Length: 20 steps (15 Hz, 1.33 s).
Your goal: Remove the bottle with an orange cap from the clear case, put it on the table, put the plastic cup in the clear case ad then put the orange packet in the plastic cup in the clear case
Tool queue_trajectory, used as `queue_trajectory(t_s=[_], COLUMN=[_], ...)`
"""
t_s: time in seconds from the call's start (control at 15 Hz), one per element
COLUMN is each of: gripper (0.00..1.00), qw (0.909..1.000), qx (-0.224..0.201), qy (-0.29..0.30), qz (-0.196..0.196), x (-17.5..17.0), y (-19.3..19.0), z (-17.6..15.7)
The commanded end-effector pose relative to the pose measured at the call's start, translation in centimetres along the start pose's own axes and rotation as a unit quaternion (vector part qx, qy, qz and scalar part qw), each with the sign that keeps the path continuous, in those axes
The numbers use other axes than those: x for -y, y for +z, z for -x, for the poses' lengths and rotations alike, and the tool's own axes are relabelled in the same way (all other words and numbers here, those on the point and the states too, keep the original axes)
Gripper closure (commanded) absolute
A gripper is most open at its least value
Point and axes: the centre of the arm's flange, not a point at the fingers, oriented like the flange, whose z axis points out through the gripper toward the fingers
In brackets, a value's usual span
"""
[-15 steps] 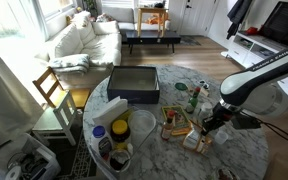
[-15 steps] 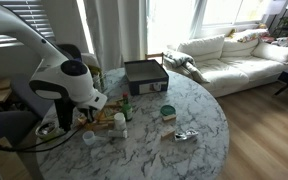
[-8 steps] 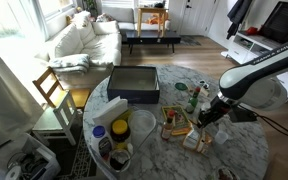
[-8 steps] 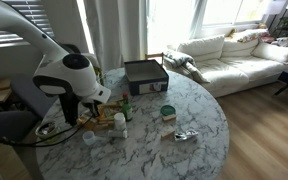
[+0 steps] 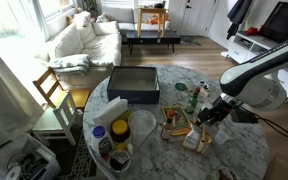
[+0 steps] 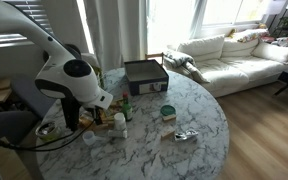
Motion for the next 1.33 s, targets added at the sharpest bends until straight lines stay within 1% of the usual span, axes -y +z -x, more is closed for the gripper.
queue_trajectory(t_s=[0.0,0.2,0.27,0.33,0.4,0.47,0.53,0.67,0.73,0.93,1.0,1.2,1.27], gripper=[0.0,0.0,0.07,0.23,0.35,0.42,0.51,0.65,0.73,0.95,0.99,1.0,1.0], qw=[0.9999,0.9998,0.9998,0.9997,0.9997,0.9996,0.9996,0.9995,0.9995,0.9995,0.9995,0.9995,0.9993], qx=[-0.003,0.003,0.006,0.008,0.011,0.012,0.012,0.01,0.009,0.004,0.002,-0.003,-0.005], qy=[0.004,0.006,0.005,0.005,0.006,0.008,0.008,0.011,0.011,0.008,0.007,-0.006,-0.014], qz=[-0.011,-0.017,-0.019,-0.021,-0.023,-0.024,-0.025,-0.028,-0.029,-0.029,-0.03,-0.032,-0.035], x=[-0.9,-0.5,-0.3,-0.2,-0.2,-0.1,-0.2,-0.2,-0.1,0.1,0.3,1.7,2.4], y=[2.1,3.4,3.7,4.0,4.2,4.4,4.4,4.1,3.9,3.3,3.0,1.1,-0.1], z=[0.7,1.5,1.7,1.8,1.9,2.0,2.1,1.9,1.8,1.3,1.1,0.2,-0.3])
